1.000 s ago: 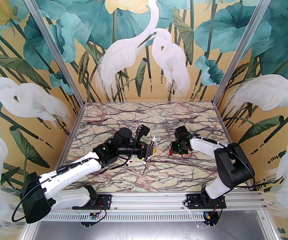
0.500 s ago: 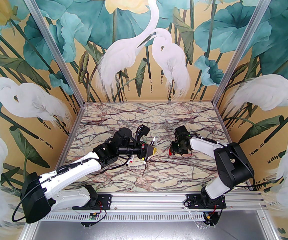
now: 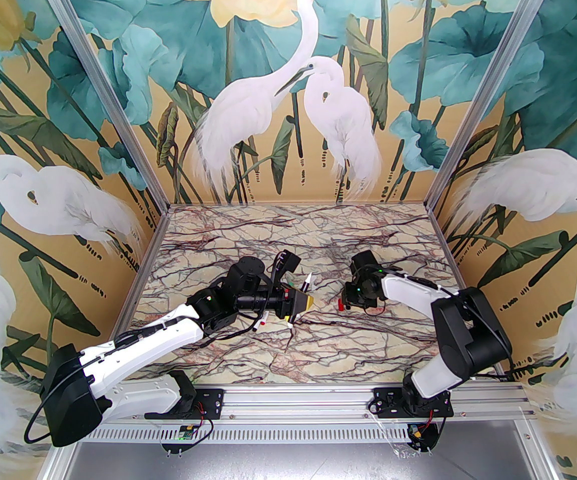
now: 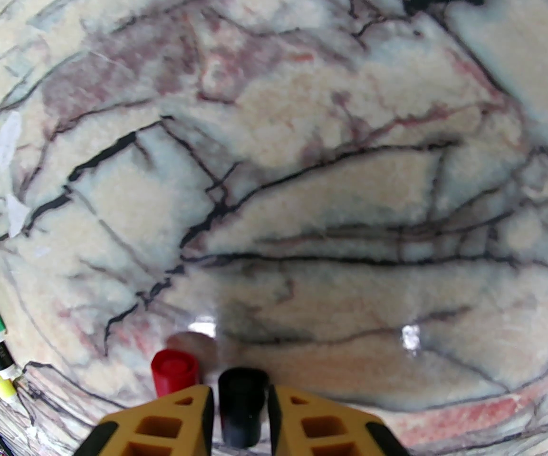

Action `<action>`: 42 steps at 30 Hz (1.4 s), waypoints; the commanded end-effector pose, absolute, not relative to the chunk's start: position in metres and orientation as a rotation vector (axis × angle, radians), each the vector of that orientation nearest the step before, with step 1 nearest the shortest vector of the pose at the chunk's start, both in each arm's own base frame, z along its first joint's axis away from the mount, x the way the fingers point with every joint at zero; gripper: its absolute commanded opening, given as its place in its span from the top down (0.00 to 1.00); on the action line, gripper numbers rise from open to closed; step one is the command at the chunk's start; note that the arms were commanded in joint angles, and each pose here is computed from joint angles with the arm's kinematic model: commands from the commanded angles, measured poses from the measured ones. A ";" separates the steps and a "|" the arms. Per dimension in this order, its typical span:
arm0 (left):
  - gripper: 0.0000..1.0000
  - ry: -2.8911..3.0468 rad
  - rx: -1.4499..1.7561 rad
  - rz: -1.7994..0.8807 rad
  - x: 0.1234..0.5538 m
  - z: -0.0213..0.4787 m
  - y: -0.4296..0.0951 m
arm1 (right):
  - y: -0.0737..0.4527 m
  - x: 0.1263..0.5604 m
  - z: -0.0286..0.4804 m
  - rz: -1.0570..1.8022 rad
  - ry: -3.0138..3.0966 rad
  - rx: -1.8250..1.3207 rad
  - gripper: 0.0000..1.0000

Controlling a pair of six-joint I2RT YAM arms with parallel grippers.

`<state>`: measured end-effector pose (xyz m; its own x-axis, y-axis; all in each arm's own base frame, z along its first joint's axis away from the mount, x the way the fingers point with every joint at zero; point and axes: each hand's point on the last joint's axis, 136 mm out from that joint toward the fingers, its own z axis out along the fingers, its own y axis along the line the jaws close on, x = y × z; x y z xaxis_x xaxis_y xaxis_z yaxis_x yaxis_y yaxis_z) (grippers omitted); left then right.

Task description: Open the pen caps

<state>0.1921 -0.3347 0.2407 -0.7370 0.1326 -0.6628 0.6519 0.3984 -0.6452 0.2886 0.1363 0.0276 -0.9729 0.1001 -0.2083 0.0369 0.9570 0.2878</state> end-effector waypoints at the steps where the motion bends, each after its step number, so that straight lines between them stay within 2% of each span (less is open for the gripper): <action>1: 0.95 2.140 0.672 -1.338 0.192 0.239 -0.336 | 0.134 0.292 0.046 0.417 2.846 0.117 0.71; 8: 0.96 2.220 0.587 -1.158 0.208 0.222 -0.320 | 0.139 0.284 0.083 0.520 2.752 0.106 0.67; 14: 0.96 2.334 0.418 -0.886 0.234 0.197 -0.286 | 0.147 0.274 0.136 0.684 2.558 0.091 0.52; 19: 0.96 2.365 0.303 -0.756 0.254 0.190 -0.258 | 0.152 0.261 0.179 0.799 2.404 0.029 0.27; 21: 0.96 2.397 0.265 -0.691 0.263 0.184 -0.246 | 0.155 0.255 0.193 0.847 2.349 0.001 0.11; 23: 0.96 2.425 0.224 -0.619 0.272 0.175 -0.233 | 0.158 0.249 0.205 0.891 2.296 -0.024 0.00; 31: 0.96 2.457 0.109 -0.463 0.301 0.141 -0.193 | 0.159 0.237 0.233 0.955 2.167 -0.057 0.01; 42: 0.96 2.542 0.076 -0.359 0.309 0.098 -0.171 | 0.169 0.228 0.241 1.069 2.096 -0.107 0.01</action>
<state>0.3041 -0.1764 0.1056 -0.8434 -0.0385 -0.5359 0.1284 0.9540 -0.2708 0.2318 0.1627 0.2305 -0.7122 0.2571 -0.6532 -0.3430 0.6844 0.6434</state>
